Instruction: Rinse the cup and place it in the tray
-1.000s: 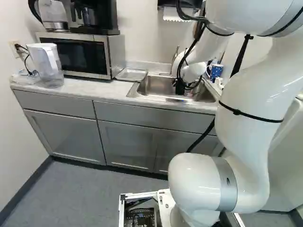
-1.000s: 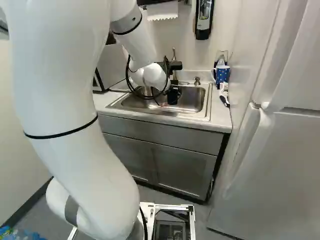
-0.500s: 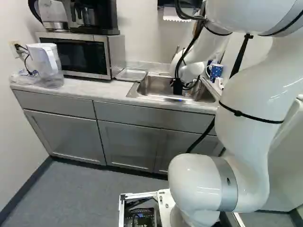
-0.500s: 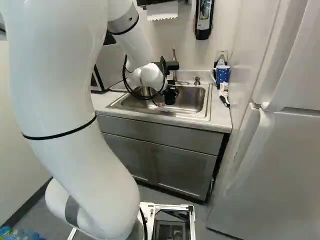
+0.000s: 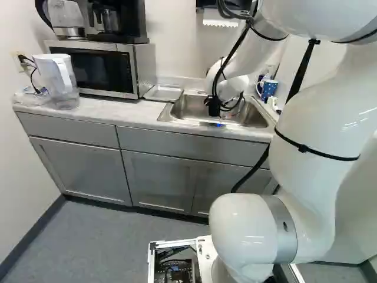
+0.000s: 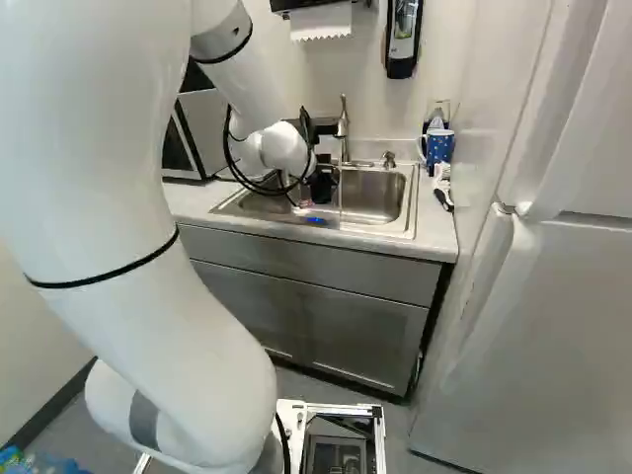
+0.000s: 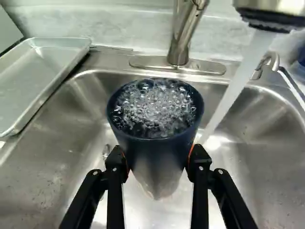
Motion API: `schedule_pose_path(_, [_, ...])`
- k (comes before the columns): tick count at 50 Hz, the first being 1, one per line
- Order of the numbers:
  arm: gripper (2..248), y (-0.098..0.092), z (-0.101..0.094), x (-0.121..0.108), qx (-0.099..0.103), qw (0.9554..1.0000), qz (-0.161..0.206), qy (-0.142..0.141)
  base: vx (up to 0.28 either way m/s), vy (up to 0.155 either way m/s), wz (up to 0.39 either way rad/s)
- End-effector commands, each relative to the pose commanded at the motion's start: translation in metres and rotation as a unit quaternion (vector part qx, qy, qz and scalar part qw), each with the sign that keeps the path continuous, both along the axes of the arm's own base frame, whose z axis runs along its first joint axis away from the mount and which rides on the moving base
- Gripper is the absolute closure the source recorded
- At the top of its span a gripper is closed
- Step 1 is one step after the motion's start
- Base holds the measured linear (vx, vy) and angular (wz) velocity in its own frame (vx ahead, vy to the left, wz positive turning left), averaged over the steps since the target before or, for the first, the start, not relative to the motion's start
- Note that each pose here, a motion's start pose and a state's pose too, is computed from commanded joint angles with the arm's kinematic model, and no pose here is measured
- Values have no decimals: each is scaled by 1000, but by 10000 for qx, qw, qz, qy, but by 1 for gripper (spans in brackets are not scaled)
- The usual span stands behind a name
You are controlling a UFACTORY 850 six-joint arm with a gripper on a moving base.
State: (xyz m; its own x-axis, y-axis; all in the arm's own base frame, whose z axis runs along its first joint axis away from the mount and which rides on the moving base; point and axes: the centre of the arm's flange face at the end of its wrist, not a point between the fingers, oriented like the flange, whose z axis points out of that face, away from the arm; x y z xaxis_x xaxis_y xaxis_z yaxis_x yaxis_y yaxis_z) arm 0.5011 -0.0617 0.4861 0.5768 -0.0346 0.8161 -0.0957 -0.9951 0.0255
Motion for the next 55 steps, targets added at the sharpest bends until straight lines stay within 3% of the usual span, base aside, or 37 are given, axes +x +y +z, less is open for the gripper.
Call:
schedule_pose_path(15, [125, 14, 17, -5, -19, 9998, 136, -168, 0, 0, 0])
schedule_pose_path(55, [125, 23, 62, -12, -63, 9978, 221, -619, 0, 0, 0])
